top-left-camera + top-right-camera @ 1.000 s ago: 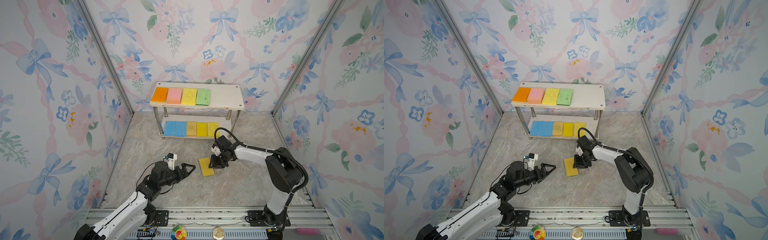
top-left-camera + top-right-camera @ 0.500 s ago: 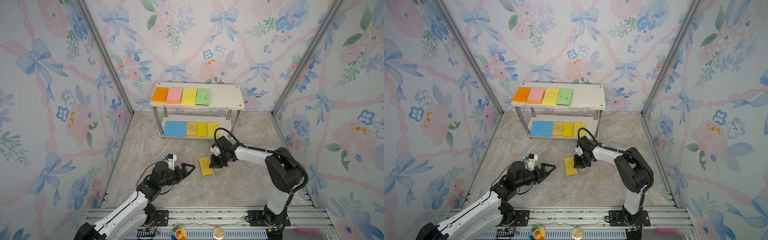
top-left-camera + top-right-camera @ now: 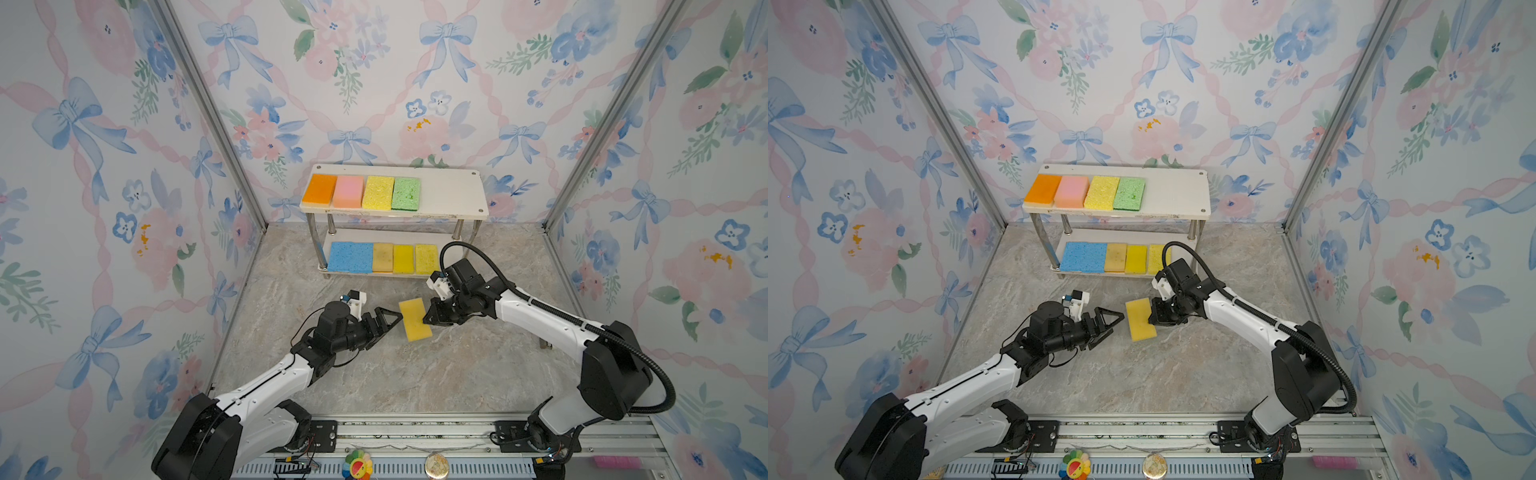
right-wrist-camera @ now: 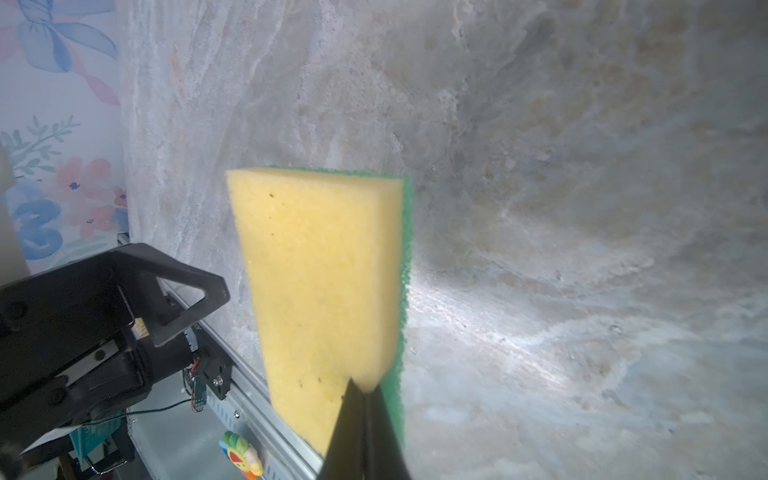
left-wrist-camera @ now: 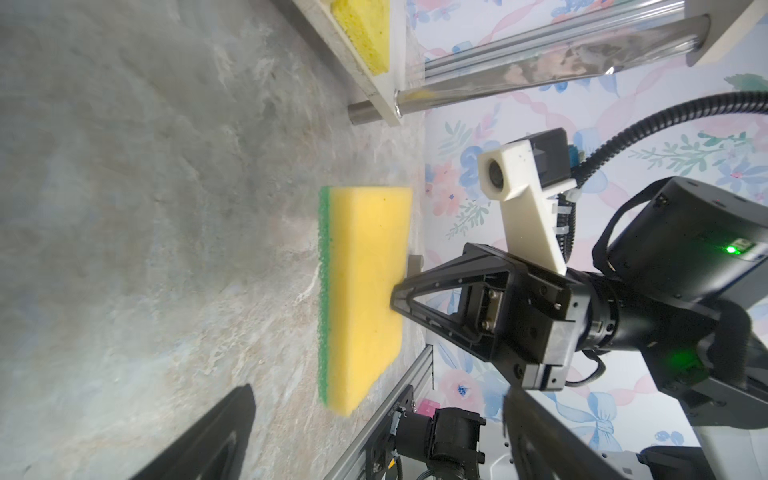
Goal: Place and organize the cleaning sponges onto the shelf
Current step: 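Grasp the yellow sponge with the right gripper, then lift the yellow sponge upright with the left gripper steadying it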
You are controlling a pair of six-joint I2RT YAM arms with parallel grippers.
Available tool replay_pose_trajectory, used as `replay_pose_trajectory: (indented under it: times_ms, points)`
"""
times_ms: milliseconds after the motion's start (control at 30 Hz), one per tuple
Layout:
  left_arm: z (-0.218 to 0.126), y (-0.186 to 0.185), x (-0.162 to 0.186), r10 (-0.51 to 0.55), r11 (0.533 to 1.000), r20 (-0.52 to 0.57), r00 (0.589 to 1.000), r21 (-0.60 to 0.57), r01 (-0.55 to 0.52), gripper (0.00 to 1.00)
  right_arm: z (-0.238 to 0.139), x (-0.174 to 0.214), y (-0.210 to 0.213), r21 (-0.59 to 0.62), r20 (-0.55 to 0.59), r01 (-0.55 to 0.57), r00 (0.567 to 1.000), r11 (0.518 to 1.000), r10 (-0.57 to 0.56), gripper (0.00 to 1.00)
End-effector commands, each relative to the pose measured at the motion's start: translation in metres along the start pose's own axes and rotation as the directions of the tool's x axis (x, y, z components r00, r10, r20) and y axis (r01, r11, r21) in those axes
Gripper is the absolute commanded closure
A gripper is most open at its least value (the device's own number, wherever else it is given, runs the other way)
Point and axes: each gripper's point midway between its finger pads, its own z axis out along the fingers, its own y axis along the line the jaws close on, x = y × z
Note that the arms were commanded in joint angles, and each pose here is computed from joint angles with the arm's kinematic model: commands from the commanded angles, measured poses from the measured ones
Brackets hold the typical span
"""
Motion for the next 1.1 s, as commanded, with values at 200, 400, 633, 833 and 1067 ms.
replay_pose_trajectory:
  times_ms: [200, 400, 633, 833, 1067]
  points:
    - [0.021, -0.056, -0.005, 0.098, 0.99, -0.054, 0.994, 0.109, -0.091, 0.13, -0.049, 0.001, 0.049, -0.152, 0.009, 0.046, 0.999, 0.987, -0.045, 0.95]
    - [0.026, -0.064, -0.009, 0.113, 0.987, -0.049, 0.992, 0.117, -0.107, 0.29, -0.06, 0.004, 0.05, -0.145, 0.022, 0.05, 0.999, 0.988, -0.047, 0.94]
    - [0.03, -0.067, -0.01, 0.13, 0.985, -0.058, 0.99, 0.121, -0.123, 0.46, -0.068, 0.003, 0.055, -0.154, 0.04, 0.044, 0.998, 0.987, -0.038, 0.91]
    - [0.032, -0.065, -0.01, 0.141, 0.984, -0.055, 0.989, 0.116, -0.134, 0.72, -0.076, 0.007, 0.058, -0.162, 0.037, 0.035, 0.999, 0.986, -0.029, 0.84]
    - [0.036, -0.078, -0.017, 0.157, 0.979, -0.044, 0.987, 0.142, -0.149, 0.87, -0.088, 0.011, 0.055, -0.173, 0.037, -0.011, 0.999, 0.985, 0.018, 0.59]
